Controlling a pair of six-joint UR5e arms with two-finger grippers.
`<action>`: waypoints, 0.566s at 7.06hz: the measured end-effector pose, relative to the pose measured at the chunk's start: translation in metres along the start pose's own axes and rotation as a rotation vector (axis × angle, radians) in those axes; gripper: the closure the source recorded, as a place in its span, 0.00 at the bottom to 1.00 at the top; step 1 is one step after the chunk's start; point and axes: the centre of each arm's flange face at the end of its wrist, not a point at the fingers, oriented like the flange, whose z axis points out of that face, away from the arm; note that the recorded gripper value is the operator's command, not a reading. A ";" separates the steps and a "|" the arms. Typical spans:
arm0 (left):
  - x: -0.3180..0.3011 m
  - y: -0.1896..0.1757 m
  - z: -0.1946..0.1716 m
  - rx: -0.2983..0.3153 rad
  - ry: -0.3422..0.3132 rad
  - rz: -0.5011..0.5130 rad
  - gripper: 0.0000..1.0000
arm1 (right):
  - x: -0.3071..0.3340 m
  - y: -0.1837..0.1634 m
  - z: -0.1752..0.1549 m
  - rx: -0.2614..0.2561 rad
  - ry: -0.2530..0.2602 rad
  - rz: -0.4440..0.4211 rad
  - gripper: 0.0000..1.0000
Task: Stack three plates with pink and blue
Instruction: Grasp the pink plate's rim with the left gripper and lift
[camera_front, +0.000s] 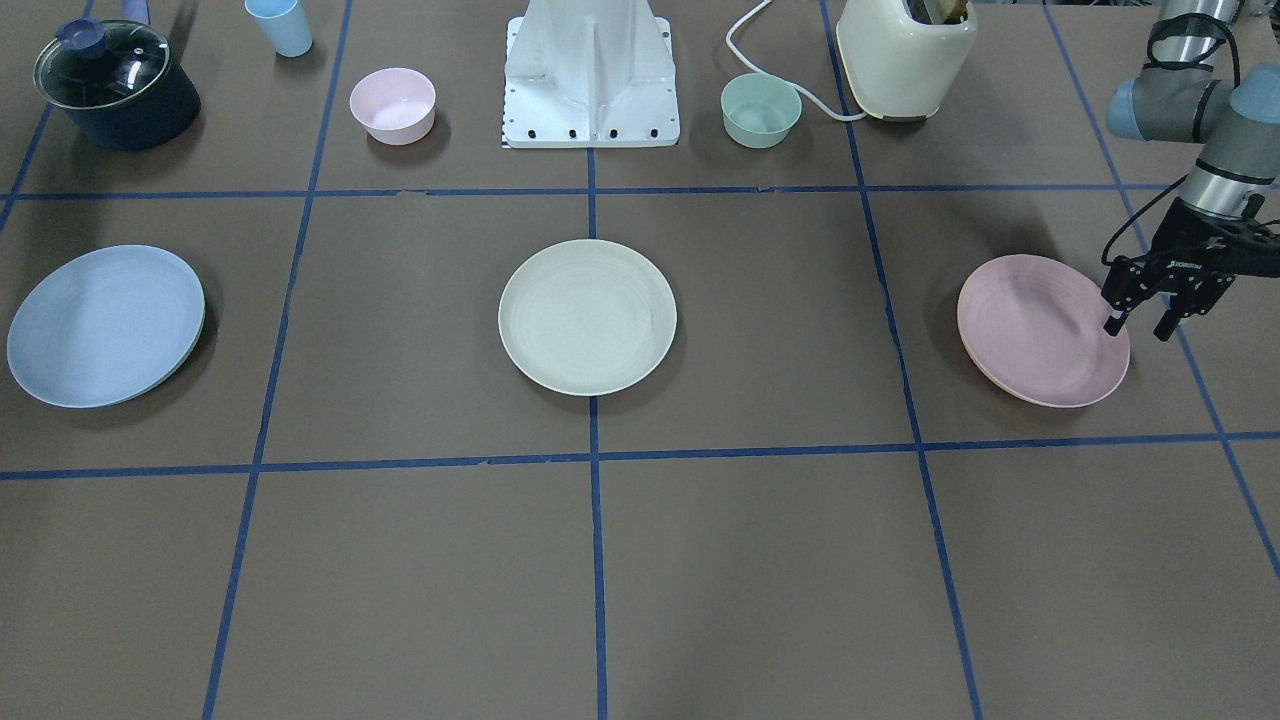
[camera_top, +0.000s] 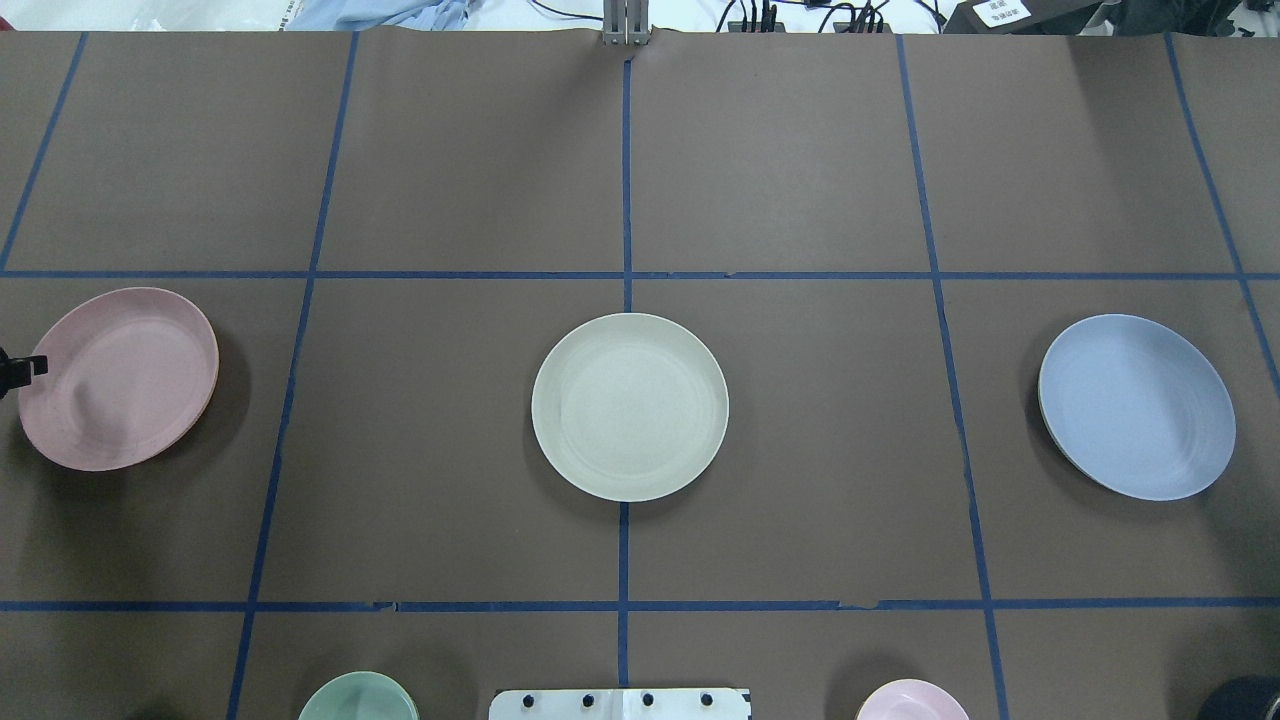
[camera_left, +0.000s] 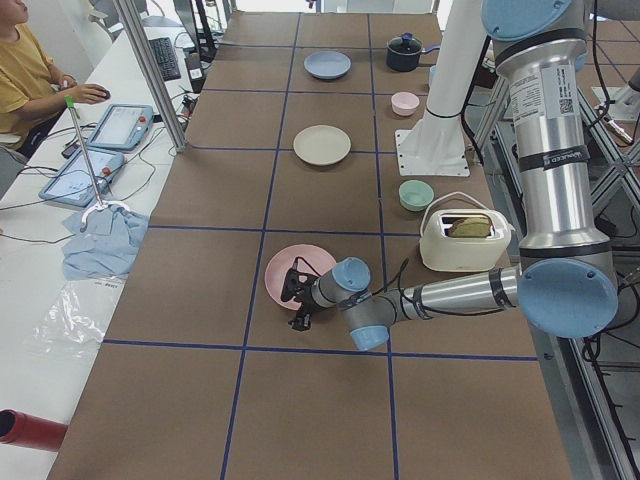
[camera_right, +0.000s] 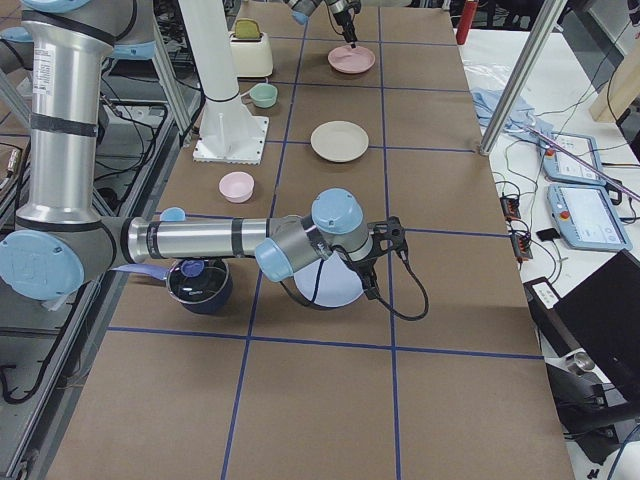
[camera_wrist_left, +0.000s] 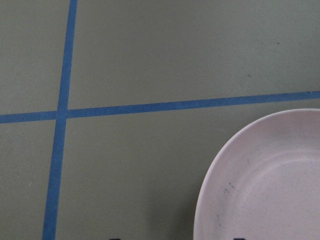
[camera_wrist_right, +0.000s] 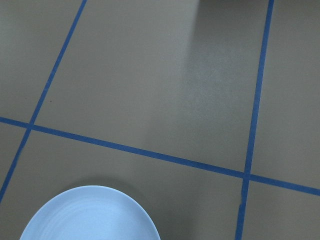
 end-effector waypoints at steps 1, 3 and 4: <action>0.004 -0.001 0.002 0.000 0.007 0.005 1.00 | 0.000 0.000 0.000 0.000 0.000 0.000 0.00; 0.010 -0.002 0.001 0.003 0.018 0.015 1.00 | 0.001 0.003 0.001 -0.002 0.000 0.002 0.00; 0.015 -0.005 -0.001 0.010 0.033 0.022 1.00 | 0.001 0.003 0.001 -0.002 -0.001 0.001 0.00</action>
